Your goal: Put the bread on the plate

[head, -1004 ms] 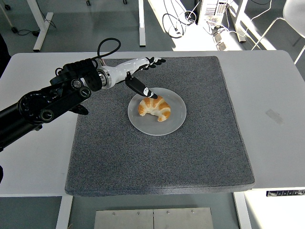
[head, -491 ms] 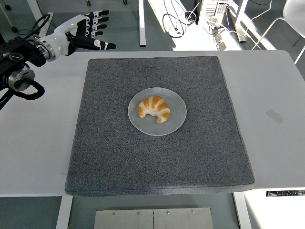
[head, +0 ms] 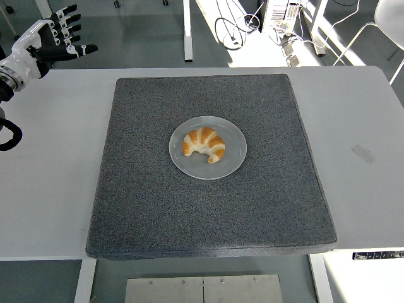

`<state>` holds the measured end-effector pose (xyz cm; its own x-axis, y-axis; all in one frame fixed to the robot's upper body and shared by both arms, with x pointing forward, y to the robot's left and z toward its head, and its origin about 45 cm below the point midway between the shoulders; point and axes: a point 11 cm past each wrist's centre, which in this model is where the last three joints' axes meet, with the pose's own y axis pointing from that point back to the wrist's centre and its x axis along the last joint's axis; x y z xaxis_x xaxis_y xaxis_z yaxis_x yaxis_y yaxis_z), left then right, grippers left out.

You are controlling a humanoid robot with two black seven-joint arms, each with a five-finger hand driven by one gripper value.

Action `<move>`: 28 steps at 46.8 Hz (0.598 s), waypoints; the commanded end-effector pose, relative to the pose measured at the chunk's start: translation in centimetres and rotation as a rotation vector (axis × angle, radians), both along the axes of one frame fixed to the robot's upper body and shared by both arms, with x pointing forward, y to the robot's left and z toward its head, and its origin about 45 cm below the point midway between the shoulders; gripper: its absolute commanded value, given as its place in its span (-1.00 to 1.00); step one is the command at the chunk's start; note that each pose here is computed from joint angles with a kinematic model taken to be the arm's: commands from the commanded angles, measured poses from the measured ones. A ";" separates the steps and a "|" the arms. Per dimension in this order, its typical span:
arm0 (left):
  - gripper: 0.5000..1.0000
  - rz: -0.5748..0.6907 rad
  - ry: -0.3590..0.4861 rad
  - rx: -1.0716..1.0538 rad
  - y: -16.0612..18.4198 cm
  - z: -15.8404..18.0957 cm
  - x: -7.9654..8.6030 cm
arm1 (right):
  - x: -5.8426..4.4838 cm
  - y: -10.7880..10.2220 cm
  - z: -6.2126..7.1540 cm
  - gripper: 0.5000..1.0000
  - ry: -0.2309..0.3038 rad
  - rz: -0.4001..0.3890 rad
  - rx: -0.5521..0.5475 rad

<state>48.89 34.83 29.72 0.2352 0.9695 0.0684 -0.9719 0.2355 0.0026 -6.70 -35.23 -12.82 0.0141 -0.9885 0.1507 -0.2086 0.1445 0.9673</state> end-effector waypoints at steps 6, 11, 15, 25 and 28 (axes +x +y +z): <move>0.91 0.074 -0.003 -0.035 2.6 -1.6 -0.5 | 1.1 0.5 -0.1 1.00 -0.018 0.003 0.016; 0.91 0.072 -0.012 -0.042 2.4 -1.7 -0.5 | 1.1 0.2 -0.1 1.00 -0.019 0.005 0.004; 0.90 0.065 -0.026 -0.066 1.2 -2.4 -0.3 | 1.2 0.1 -0.1 1.00 -0.021 0.005 0.001; 0.90 0.066 0.041 -0.140 -4.4 -8.6 -0.1 | 1.2 0.2 -0.1 1.00 -0.019 0.005 0.004; 0.90 0.064 0.038 -0.153 -5.0 -9.4 -0.5 | 1.2 0.1 -0.1 1.00 -0.019 0.005 0.002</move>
